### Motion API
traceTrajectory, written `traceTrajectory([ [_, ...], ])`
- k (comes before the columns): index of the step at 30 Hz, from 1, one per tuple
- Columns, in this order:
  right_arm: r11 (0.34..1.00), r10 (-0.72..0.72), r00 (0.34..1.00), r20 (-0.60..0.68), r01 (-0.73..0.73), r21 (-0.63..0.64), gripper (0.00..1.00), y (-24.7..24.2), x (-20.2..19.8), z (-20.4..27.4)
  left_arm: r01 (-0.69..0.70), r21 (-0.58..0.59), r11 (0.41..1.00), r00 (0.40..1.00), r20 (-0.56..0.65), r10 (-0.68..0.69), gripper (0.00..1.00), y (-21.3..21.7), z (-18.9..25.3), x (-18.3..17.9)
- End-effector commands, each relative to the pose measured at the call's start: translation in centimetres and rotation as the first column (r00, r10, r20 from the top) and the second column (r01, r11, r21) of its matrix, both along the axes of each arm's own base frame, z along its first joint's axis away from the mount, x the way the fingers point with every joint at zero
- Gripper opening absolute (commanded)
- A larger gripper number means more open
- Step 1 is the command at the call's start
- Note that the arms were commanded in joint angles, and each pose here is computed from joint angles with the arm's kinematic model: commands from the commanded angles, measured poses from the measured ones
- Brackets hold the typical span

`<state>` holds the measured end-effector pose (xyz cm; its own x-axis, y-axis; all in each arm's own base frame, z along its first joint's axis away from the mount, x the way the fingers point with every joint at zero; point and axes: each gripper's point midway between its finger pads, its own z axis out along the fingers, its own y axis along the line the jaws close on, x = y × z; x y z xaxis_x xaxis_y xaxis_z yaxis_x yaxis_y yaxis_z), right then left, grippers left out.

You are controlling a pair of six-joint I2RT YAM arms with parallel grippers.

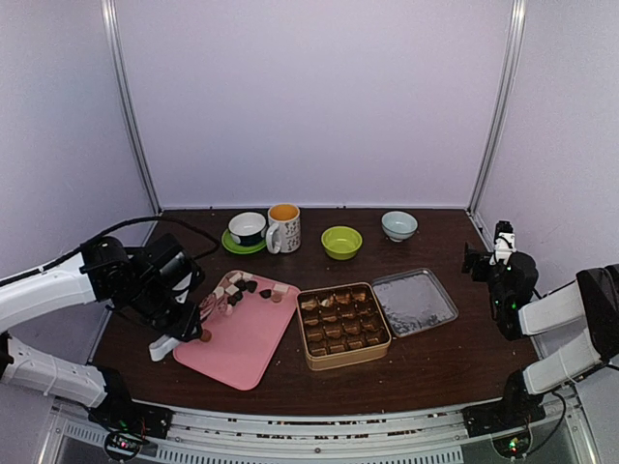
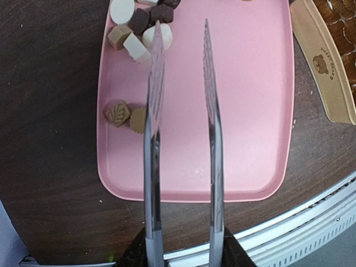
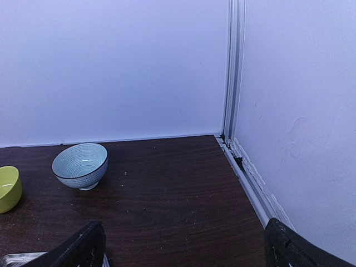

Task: Pack the chocolate
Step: Pick up the fake chocolate from the plate.

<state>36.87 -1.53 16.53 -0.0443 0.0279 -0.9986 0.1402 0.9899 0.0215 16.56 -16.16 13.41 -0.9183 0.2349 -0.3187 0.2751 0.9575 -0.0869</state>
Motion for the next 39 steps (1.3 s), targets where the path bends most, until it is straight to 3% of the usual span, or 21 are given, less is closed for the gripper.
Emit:
traceTrajectory([
  [1, 1.0, -0.004, 0.999, 0.032, 0.004, 0.004, 1.0, -0.2, 0.2, 0.9, -0.024, -0.006, 1.0, 0.998, -0.059, 0.023, 0.38, 0.8, -0.5, -1.4],
  [11, 1.0, -0.005, 1.0, 0.03, 0.005, 0.003, 1.0, -0.2, 0.2, 0.9, -0.05, 0.06, 0.997, 0.992, -0.116, 0.057, 0.43, 2.0, -2.0, -2.3],
  [19, 1.0, -0.006, 0.999, 0.032, 0.006, 0.003, 1.0, -0.2, 0.2, 0.9, -0.075, 0.079, 0.994, 0.992, -0.094, 0.083, 0.49, 2.7, -2.1, -1.9],
  [39, 1.0, -0.005, 1.0, 0.031, 0.005, 0.004, 1.0, -0.2, 0.2, 0.9, -0.063, 0.1, 0.993, 0.99, -0.121, 0.075, 0.48, 2.9, -3.6, -2.0],
])
